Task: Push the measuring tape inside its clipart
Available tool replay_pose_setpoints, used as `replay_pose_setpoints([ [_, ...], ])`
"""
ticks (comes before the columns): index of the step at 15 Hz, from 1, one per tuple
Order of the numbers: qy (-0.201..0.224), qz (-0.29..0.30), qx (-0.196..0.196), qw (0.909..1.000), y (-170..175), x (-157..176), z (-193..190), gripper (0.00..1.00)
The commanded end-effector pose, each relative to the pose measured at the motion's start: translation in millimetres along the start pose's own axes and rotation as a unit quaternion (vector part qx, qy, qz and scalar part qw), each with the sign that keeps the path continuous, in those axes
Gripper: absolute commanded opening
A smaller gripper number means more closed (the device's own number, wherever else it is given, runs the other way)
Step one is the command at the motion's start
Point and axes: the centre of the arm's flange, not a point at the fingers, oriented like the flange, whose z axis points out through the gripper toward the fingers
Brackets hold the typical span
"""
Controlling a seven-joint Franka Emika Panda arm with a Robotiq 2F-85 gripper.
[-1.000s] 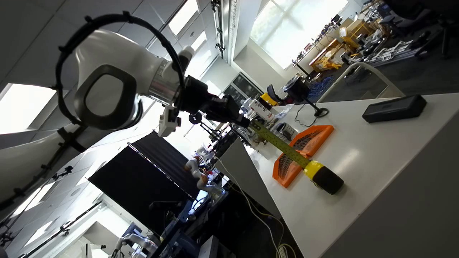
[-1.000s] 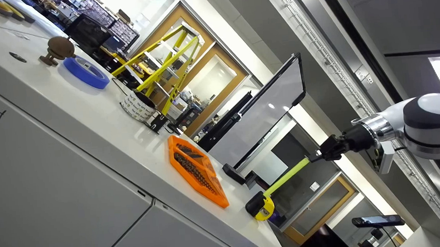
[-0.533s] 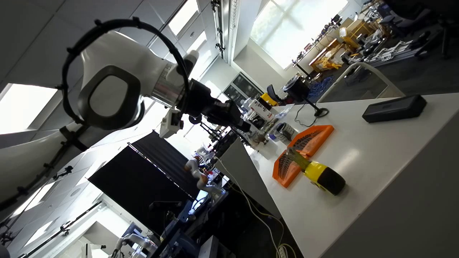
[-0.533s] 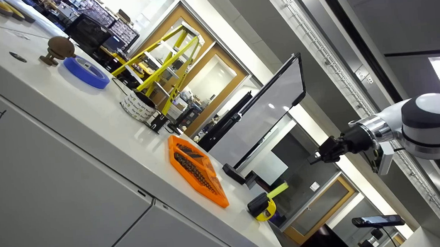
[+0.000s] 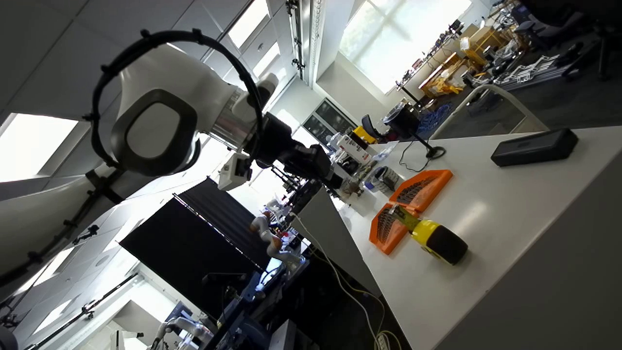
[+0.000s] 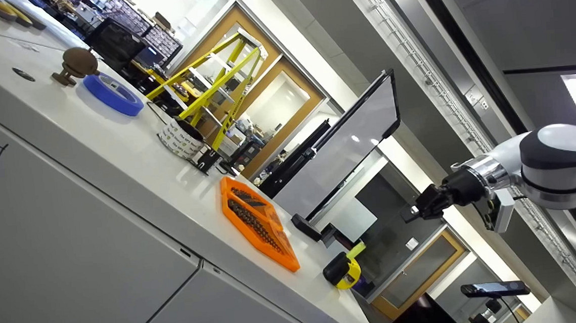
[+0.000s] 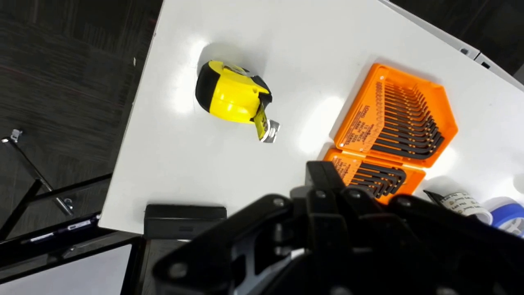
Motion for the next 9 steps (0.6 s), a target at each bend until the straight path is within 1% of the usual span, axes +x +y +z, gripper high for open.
replay_pose_setpoints([
  [1,-0.026,0.013,-0.001,0.9996,6.3,3.2,5.0,0.00],
  [4,-0.030,0.018,-0.003,0.9994,11.3,4.5,18.1,0.00],
  [9,-0.045,0.028,-0.016,0.9984,19.2,9.5,51.9,0.00],
])
